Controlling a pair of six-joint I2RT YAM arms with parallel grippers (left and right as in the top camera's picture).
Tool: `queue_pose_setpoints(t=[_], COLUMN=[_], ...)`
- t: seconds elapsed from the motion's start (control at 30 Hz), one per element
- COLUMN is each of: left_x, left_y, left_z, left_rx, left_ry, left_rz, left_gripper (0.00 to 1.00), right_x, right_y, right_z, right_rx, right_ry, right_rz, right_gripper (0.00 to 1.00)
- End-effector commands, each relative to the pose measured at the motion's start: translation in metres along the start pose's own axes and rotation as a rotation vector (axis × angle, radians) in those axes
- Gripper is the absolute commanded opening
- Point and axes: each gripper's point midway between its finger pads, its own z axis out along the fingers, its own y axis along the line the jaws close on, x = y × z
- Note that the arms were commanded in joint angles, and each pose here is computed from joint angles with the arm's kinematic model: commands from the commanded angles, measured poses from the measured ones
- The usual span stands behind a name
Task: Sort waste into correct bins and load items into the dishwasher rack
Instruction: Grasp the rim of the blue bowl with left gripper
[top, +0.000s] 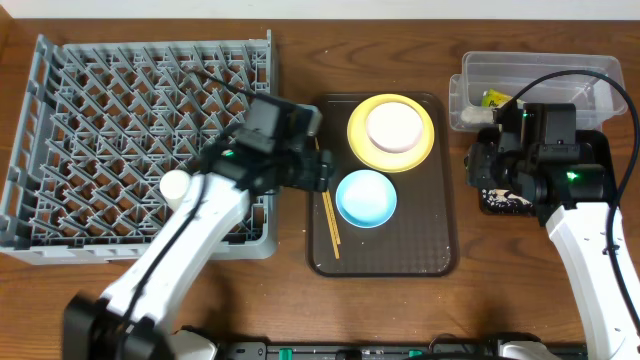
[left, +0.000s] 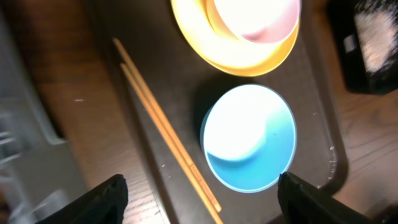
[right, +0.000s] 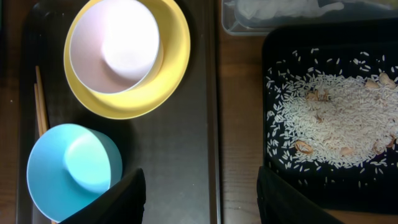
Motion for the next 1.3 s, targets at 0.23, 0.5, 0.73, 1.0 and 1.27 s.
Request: queue_pose_setpoints(t=[0.23, 0.5, 0.73, 1.0, 1.27], left_x=[0.029, 0.039, 0.045, 0.051, 0.057], left_y=[-0.003, 0.003, 0.003, -0.005, -0.004], left_z=[0.084, 0.098, 0.099, 0.103, 0.109], left_rx=[-0.019, -0.031, -0.034, -0.027, -0.031], left_ry=[0.176, 0.218, 0.238, 0.251, 0.273], left_rz=[0.049, 0.041, 0.04, 0.062, 0.063], left_gripper=[0.68, 0.34, 0.34, 0.33, 0.15], right_x=[0.001, 0.001, 0.001, 0.002, 0.004], right_y=[-0.004, -0.004, -0.004, -0.004, -0.005], right_z=[-0.002, -0.002, -0.002, -0.002, -0.002], right_rx=[0.012, 0.012, 0.012, 0.012, 0.014], right_ry=[0.006, 0.007, 0.008, 0.008, 0.019], right_rz=[0.017, 0.017, 0.017, 0.018, 0.018], right_gripper=[0.56, 0.56, 0.55, 0.55, 0.55])
